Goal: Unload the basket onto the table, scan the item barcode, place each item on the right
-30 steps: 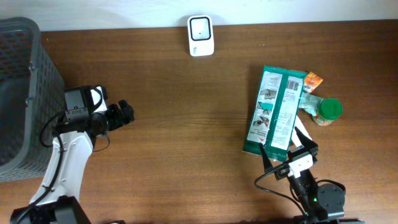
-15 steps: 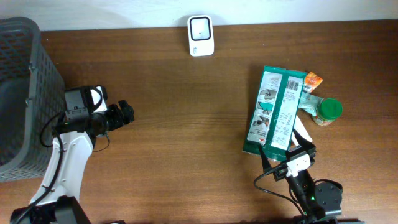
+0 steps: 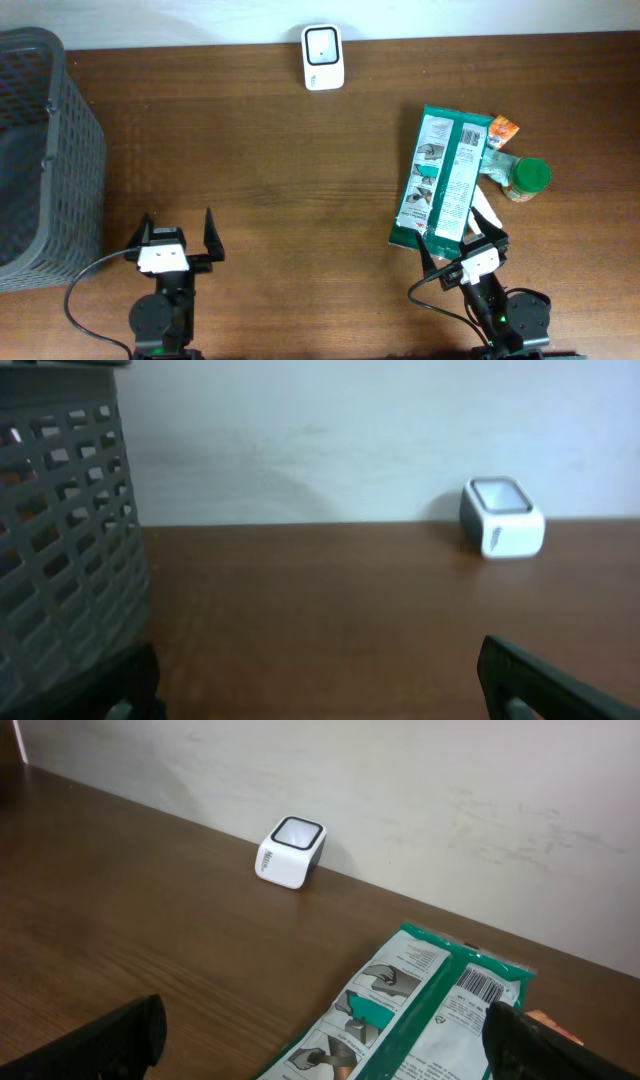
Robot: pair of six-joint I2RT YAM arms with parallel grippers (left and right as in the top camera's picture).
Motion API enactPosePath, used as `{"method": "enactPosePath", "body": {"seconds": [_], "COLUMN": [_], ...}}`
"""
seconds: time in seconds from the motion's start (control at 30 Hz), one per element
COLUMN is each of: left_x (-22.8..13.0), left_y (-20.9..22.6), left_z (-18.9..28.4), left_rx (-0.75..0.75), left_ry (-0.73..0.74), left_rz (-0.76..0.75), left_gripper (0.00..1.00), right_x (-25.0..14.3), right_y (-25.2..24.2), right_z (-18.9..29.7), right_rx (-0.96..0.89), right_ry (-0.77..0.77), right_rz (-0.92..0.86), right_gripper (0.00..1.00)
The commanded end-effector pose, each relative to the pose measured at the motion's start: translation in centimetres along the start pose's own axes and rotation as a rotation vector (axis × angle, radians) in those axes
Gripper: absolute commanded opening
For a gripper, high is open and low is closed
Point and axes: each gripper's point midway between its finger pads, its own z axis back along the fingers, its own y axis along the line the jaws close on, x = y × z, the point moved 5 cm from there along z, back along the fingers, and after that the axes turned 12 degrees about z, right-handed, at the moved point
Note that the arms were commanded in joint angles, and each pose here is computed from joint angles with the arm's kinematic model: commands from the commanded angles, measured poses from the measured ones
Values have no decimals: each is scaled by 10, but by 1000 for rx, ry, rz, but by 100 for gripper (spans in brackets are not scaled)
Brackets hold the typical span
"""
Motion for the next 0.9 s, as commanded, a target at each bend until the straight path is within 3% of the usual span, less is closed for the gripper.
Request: {"method": "enactPosePath", "body": {"seconds": [0.0, 0.2, 0.37, 0.87], "left_x": [-12, -30, -21, -22], "left_y": [3, 9, 8, 5], "left_z": [6, 20, 22, 22], "left_rx": [9, 25, 22, -2], "left_ry": [34, 115, 65, 70], "left_rz": [-205, -273, -362, -361], "left_gripper": [99, 99, 99, 99], "right_x": [-2, -3, -3, -3], "right_y": [1, 1, 1, 1], "right_z": [0, 0, 0, 0], "right_rx": [0, 0, 0, 0], "right_ry": [3, 3, 3, 3], "right_rz": [-7, -8, -8, -8], "right_gripper": [98, 98, 98, 98]}}
